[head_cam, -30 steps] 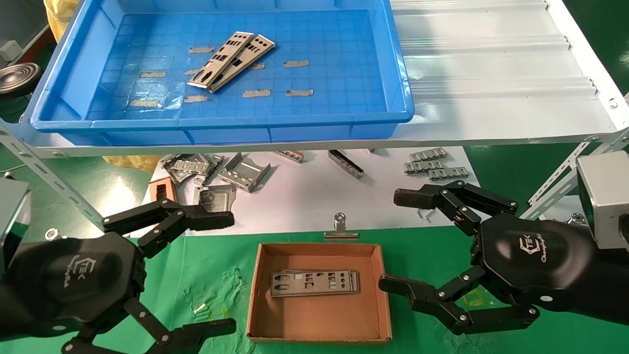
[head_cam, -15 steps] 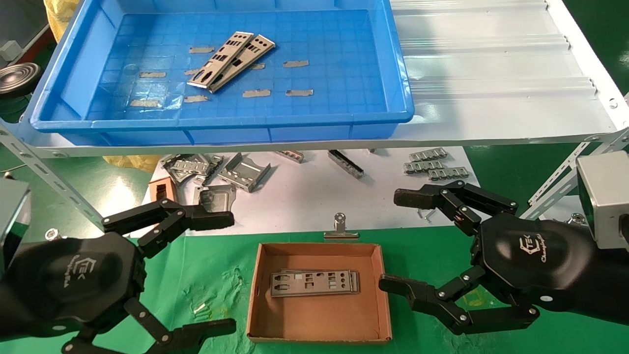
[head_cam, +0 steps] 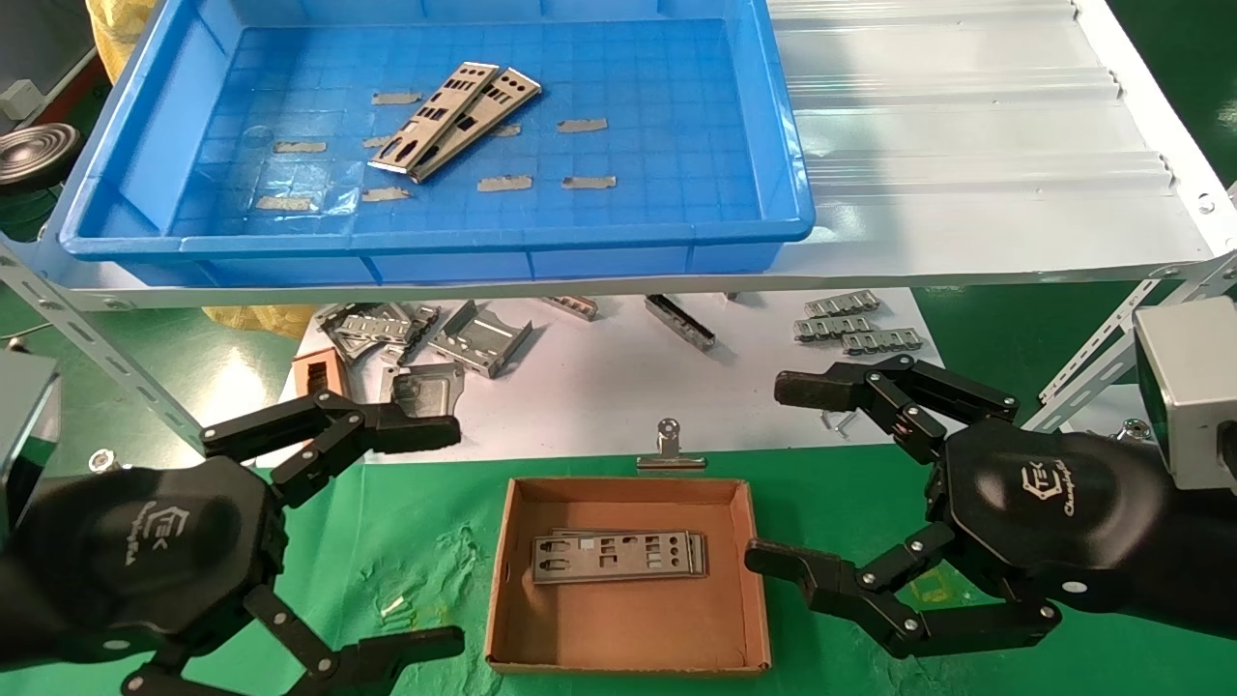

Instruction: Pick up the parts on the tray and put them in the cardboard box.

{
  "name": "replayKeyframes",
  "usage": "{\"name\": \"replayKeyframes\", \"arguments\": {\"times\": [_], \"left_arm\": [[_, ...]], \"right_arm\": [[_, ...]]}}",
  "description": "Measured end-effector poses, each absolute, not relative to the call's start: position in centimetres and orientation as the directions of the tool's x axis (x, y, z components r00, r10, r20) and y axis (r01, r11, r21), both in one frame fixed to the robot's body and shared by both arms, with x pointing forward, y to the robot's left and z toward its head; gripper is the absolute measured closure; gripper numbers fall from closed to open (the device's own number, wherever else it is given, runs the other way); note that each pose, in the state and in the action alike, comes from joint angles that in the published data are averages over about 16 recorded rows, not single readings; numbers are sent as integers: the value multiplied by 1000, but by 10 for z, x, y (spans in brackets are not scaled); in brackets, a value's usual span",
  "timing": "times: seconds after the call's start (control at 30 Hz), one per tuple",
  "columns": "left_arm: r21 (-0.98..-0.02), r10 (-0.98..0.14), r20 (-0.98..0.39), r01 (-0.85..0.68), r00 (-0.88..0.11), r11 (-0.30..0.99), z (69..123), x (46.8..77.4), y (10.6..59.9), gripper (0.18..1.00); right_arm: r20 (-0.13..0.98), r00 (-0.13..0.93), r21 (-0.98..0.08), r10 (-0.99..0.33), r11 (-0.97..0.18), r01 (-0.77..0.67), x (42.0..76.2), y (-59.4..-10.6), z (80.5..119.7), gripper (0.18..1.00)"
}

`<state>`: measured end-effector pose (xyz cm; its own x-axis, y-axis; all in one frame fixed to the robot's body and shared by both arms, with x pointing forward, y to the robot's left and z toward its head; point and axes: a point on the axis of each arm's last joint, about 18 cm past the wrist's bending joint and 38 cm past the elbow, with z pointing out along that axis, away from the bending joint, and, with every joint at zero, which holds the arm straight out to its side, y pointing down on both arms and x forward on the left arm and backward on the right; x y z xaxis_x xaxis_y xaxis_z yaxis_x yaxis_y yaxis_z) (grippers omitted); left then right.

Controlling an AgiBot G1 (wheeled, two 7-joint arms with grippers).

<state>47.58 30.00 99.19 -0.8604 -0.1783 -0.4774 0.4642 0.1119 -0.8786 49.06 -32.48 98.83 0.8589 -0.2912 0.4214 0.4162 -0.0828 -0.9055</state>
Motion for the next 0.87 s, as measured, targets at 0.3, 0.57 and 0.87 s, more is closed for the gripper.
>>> {"name": "replayKeyframes", "arguments": {"times": [0.3,0.57,0.87], "left_arm": [[-879,-178,-477,464,-860,112,992,476,300,184],[-879,-178,-477,464,-860,112,992,476,300,184],[-879,-178,-477,464,-860,112,992,476,300,184]], "right_arm": [[421,859,-906,-291,-83,416,491,-325,988,179],[421,859,-906,-291,-83,416,491,-325,988,179],[421,859,-906,-291,-83,416,491,-325,988,179]]}}
